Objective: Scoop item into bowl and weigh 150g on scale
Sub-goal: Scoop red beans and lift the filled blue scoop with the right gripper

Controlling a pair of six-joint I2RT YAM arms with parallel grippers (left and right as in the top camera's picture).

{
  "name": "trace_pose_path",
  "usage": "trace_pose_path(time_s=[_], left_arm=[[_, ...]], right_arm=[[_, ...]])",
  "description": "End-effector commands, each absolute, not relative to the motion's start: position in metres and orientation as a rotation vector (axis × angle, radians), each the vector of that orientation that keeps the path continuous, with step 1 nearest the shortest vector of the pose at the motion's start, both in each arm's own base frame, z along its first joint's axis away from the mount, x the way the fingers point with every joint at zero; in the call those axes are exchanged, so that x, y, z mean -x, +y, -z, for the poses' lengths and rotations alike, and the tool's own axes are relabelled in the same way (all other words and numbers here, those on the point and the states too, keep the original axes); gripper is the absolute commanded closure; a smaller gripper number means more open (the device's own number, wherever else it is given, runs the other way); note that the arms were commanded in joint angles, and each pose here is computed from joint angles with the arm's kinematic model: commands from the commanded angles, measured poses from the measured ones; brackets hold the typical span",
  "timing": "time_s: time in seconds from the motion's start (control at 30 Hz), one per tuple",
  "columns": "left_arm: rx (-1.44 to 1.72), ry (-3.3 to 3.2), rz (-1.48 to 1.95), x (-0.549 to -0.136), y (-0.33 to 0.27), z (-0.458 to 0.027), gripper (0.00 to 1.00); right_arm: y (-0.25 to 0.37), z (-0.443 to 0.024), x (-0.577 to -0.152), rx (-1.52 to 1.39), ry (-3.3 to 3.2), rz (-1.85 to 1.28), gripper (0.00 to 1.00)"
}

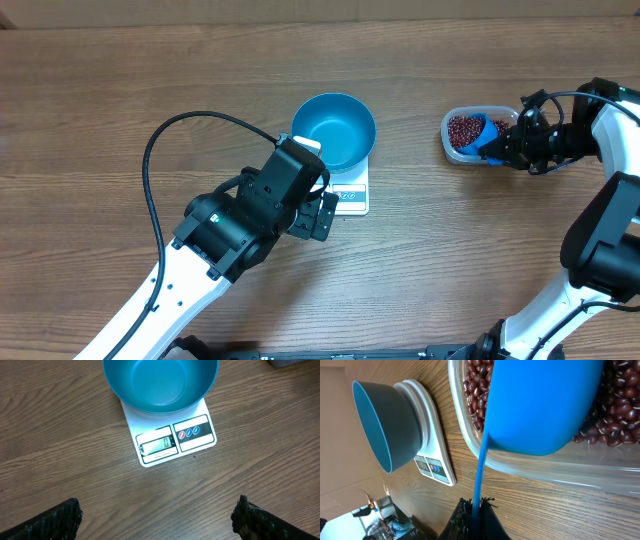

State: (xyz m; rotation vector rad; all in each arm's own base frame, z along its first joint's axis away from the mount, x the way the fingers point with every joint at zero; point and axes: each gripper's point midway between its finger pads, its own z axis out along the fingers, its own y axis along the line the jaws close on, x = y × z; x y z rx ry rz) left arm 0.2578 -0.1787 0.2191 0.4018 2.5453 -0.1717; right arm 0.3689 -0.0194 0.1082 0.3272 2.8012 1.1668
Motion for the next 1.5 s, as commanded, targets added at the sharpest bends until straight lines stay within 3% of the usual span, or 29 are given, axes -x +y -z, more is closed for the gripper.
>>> trace_pose_path(time_s=[0.0,0.6,1.47], left_arm=[[-0.386,2.529,0.186,-0.258,-0.177,-0.225,0.00],[-0.386,2.529,0.186,-0.258,-0.177,-0.225,0.00],[-0.386,2.529,0.186,-0.258,-0.177,-0.225,0.00]], right_arm=[[-0.009,-0.117,-0.372,-0.294,2.736,-1.264,0.96],[-0.044,-0.124,-0.367,-0.456,2.645,-1.309,0.96],[-0.035,-0.154,-0.367,-0.351,2.448,-1.498,0.96]])
